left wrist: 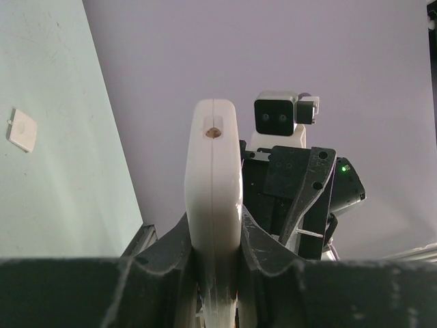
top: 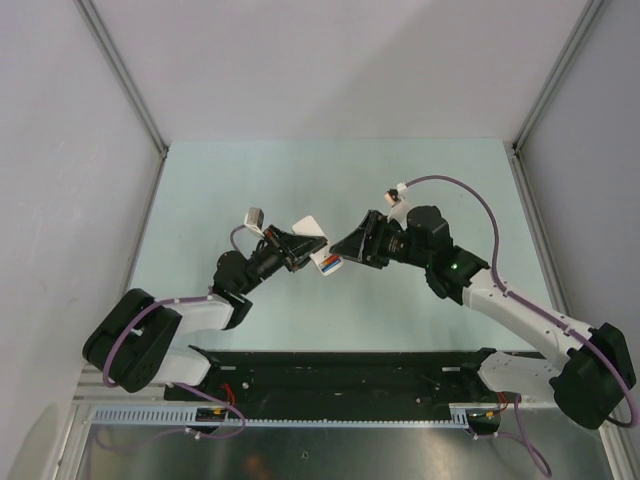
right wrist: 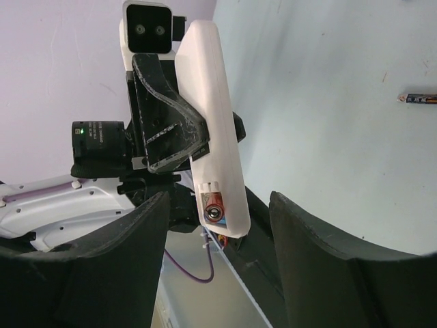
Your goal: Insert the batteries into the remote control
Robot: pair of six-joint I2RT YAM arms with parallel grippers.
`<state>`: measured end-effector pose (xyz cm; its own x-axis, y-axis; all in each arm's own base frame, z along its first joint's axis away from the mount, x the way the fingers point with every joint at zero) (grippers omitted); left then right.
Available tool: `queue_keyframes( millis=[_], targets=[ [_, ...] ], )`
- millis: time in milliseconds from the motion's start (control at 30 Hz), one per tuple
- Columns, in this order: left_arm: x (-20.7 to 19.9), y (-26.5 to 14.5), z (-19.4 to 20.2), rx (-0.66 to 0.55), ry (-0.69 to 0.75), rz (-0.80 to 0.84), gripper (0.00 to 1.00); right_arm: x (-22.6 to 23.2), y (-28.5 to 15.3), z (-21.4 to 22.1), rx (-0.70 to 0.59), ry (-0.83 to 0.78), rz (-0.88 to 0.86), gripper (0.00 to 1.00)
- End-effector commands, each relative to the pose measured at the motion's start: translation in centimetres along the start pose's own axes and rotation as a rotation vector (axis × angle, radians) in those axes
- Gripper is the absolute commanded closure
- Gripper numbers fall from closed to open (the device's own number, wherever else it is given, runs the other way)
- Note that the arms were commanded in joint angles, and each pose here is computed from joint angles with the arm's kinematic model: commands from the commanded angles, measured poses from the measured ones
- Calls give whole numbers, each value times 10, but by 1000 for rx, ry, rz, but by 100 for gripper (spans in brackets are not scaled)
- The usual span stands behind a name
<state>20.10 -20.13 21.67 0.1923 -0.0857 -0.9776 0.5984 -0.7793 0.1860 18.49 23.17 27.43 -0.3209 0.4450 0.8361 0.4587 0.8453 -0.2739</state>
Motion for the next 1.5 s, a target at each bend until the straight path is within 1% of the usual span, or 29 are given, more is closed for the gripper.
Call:
queue_keyframes(
  millis=[0,500,900,1100,1267,1467],
  targets=[
    [-24,3,-3,-5,34,112,100,8,2,-3,-12,-6,-49,36],
    [-32,3,-4,-11,38,140,100,-5,10,3,18,9,-15,45],
    [-31,4,-4,-14,35,137,100,-4,15,9,33,8,-18,47],
    [-30,4,-4,-14,36,135,100,-1,13,7,22,5,-31,44],
    [-28,3,-4,-19,36,128,100,6,8,2,-2,7,-56,38],
    [-27,3,-4,-20,38,124,100,10,3,1,-9,8,-80,36]
  ],
)
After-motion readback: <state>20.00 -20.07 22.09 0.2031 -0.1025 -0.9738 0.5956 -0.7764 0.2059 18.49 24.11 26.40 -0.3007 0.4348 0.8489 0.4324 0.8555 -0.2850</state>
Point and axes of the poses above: each gripper's point midway between its finger pads, its own y axis out along the fingers, its own x axis along the line the jaws close on, z = x × y, the point moved 9 cm from there along -y, back along the fingers, and after that the axes turned 2 degrees about -y, right-handed, at the moved point
